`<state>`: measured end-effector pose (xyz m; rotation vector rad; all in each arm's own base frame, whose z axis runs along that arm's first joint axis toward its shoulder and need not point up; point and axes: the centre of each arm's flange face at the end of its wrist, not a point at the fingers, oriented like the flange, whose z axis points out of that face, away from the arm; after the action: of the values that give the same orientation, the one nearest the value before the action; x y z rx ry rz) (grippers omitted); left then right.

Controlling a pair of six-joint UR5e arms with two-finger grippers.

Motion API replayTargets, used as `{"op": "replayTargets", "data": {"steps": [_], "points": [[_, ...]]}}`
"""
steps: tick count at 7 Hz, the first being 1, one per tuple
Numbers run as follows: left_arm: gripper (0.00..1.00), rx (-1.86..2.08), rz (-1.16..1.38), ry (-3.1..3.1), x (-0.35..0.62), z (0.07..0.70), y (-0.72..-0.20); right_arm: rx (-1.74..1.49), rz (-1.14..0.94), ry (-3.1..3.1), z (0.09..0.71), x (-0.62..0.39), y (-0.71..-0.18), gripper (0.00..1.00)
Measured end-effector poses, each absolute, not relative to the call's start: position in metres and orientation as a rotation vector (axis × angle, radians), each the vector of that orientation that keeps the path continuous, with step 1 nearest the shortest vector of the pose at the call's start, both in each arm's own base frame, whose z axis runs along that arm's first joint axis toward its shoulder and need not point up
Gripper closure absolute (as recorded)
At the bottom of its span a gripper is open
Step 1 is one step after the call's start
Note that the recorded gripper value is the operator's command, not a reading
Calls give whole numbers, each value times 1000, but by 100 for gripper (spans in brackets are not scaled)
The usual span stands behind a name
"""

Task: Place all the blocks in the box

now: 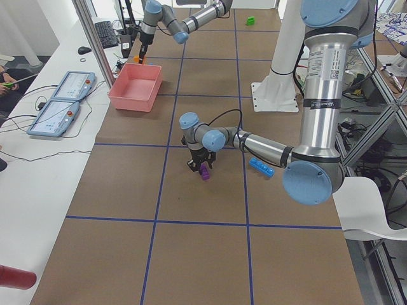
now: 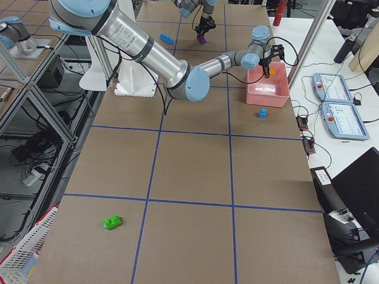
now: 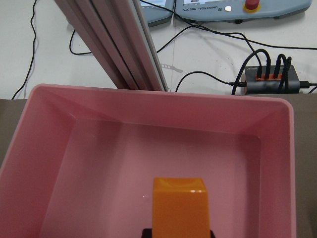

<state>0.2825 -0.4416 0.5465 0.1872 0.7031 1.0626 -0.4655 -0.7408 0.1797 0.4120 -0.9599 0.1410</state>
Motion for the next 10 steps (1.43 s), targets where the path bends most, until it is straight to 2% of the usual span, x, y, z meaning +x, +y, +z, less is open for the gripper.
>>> {"op": "replayTargets", "data": {"steps": [5,8,10], "points": [[100,241,1058,741,270,512,-434,419,137,-957,177,-471,-743,1],[100,263,776,927,237,430,-459,390,93,-947,153,-444,-736,1],[100,291,553,1030,228,364,-481,355,30,-906,146,-395,-709,1]]}}
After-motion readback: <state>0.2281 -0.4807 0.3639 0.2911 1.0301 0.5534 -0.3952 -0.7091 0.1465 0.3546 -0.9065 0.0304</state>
